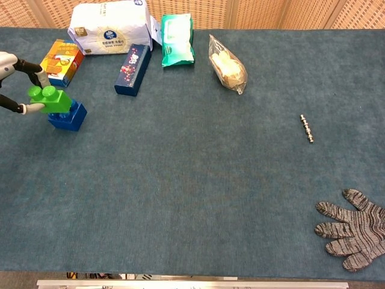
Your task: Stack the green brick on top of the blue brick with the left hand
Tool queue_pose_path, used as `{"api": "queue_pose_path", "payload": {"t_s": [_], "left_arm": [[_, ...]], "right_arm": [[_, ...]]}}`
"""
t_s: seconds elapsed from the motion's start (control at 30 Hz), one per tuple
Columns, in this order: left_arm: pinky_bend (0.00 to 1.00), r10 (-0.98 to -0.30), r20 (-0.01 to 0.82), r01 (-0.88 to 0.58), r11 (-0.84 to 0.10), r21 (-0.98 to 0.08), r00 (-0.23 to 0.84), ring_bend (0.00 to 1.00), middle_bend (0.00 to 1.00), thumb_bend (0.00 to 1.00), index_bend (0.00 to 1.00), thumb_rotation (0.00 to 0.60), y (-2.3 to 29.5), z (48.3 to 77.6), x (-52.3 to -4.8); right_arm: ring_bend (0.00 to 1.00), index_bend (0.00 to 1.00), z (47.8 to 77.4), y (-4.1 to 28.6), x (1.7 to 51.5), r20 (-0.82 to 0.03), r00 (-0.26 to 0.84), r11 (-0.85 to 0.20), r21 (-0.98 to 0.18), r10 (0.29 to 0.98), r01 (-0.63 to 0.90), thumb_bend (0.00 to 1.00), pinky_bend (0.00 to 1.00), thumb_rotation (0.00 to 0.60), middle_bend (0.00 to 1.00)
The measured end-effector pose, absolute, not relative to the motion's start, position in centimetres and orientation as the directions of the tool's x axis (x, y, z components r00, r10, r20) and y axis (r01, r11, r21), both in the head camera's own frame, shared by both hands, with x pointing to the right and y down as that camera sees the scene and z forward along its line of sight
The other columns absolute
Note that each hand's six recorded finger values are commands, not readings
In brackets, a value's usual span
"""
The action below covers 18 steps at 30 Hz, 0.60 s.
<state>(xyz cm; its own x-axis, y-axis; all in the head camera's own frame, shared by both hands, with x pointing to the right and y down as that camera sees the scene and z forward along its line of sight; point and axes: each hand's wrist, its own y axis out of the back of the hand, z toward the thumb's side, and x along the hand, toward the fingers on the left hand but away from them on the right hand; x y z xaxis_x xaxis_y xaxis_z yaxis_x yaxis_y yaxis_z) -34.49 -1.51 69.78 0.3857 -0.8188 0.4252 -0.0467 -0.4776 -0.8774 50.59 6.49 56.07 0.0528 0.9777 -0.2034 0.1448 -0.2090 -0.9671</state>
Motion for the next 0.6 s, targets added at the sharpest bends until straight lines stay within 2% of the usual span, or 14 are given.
{"api": "queue_pose_path", "payload": {"t_s": [0.23, 0.6], "left_arm": [[0.25, -0.778, 0.436, -0.008, -0.493, -0.870, 0.451, 0.37, 0.49, 0.29, 0.51, 0.600, -2.1, 70.7, -33.4], [0.25, -0.757, 0.448, 0.023, -0.498, -0.867, 0.475, 0.37, 0.49, 0.29, 0.52, 0.600, -3.4, 72.0, -33.0]], "right_arm": [[0.29, 0.39, 56.1, 6.5, 50.4, -0.205, 0.050, -0.211, -0.967, 0.977, 0.143, 0.23, 0.28, 0.600, 0.47], [0.29, 0.39, 56.1, 6.8, 50.2, -0.205, 0.036, -0.208, -0.969, 0.978, 0.137, 0.23, 0.28, 0.600, 0.47]]}}
